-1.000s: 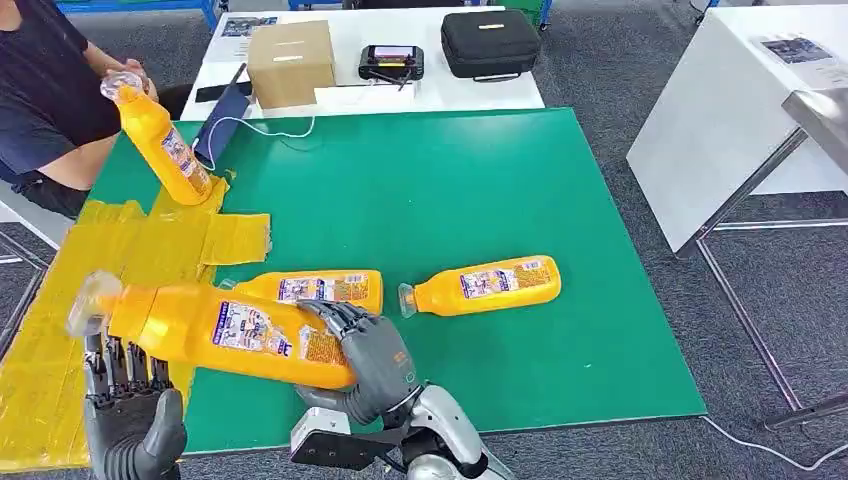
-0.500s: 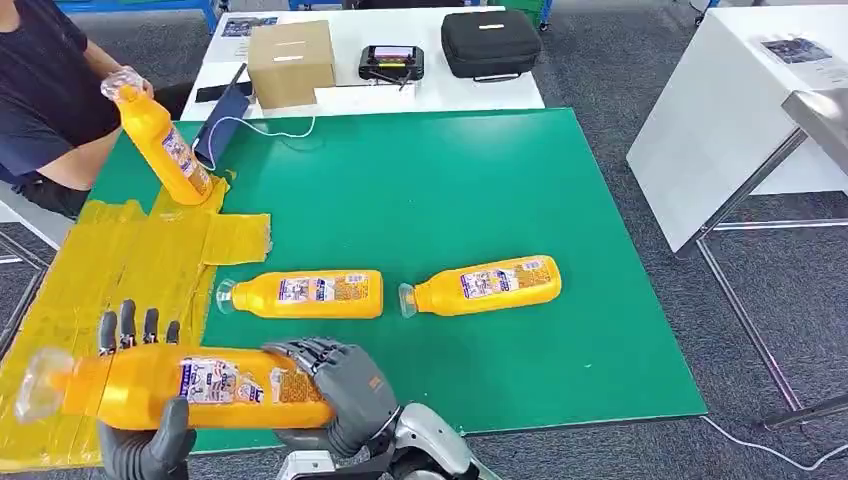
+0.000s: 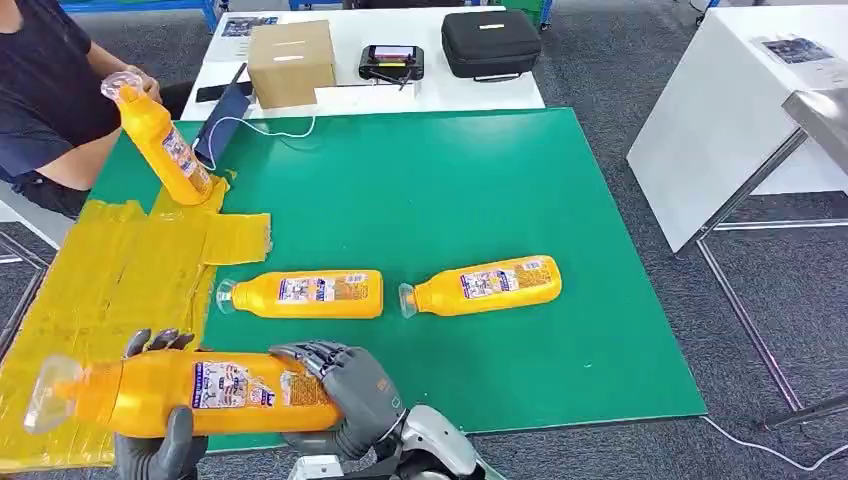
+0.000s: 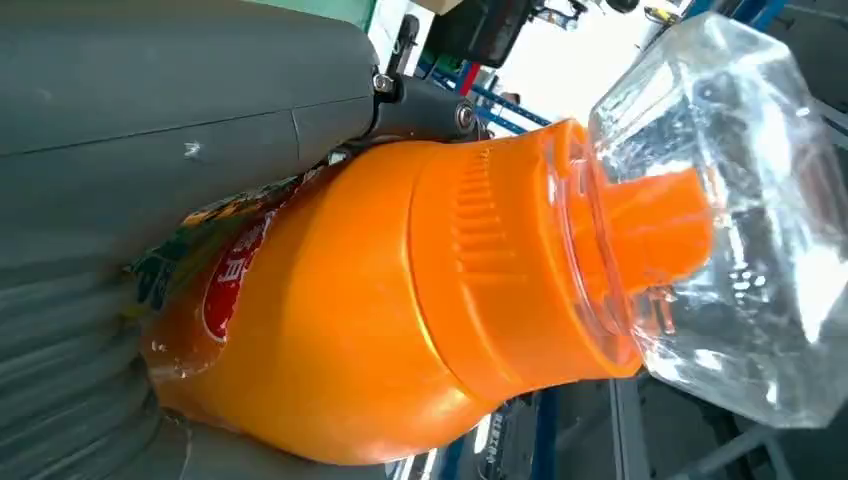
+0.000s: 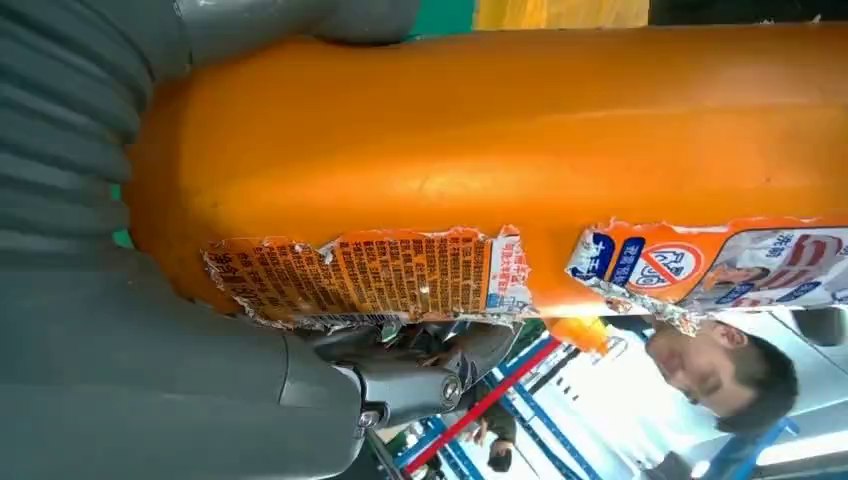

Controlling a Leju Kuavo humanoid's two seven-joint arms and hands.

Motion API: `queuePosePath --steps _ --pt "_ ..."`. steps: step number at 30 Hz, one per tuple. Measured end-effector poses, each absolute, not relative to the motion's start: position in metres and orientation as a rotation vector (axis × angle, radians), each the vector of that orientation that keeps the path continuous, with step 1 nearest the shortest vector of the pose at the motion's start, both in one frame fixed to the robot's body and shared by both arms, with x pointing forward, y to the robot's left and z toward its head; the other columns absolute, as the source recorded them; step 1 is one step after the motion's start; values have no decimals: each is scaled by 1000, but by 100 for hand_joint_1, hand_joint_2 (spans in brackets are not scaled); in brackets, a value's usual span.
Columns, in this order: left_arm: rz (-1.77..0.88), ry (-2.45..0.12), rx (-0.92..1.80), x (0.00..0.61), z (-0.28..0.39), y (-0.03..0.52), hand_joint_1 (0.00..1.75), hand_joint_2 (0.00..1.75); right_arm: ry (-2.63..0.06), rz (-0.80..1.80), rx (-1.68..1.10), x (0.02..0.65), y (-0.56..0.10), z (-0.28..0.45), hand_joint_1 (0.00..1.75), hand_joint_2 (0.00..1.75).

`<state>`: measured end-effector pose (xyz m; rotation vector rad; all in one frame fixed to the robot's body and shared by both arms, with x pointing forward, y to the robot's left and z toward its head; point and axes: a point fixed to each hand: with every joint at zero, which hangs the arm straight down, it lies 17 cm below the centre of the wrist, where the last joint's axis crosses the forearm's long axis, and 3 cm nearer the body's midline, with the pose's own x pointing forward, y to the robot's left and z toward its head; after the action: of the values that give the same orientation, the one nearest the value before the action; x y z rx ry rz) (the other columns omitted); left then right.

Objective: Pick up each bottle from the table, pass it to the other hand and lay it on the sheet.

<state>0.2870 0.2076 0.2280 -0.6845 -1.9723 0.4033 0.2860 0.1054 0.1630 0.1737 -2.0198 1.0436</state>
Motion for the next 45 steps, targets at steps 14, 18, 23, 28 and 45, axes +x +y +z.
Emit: queuePosePath --steps 14,18,23,28,45 --pt "313 -1984 -555 289 220 202 175 175 -1975 965 109 298 82 151 0 175" --pt "202 -2031 -302 297 220 212 175 175 -1937 865 73 309 56 147 0 175" --pt "40 -2069 176 315 219 258 175 175 -1865 750 61 326 2 138 0 0" --pt "-219 -2042 775 334 230 296 175 175 -1690 767 394 305 -15 113 0 0" --pt "-964 -1550 1573 382 170 323 0 175 -1803 891 -107 402 -154 145 0 175"
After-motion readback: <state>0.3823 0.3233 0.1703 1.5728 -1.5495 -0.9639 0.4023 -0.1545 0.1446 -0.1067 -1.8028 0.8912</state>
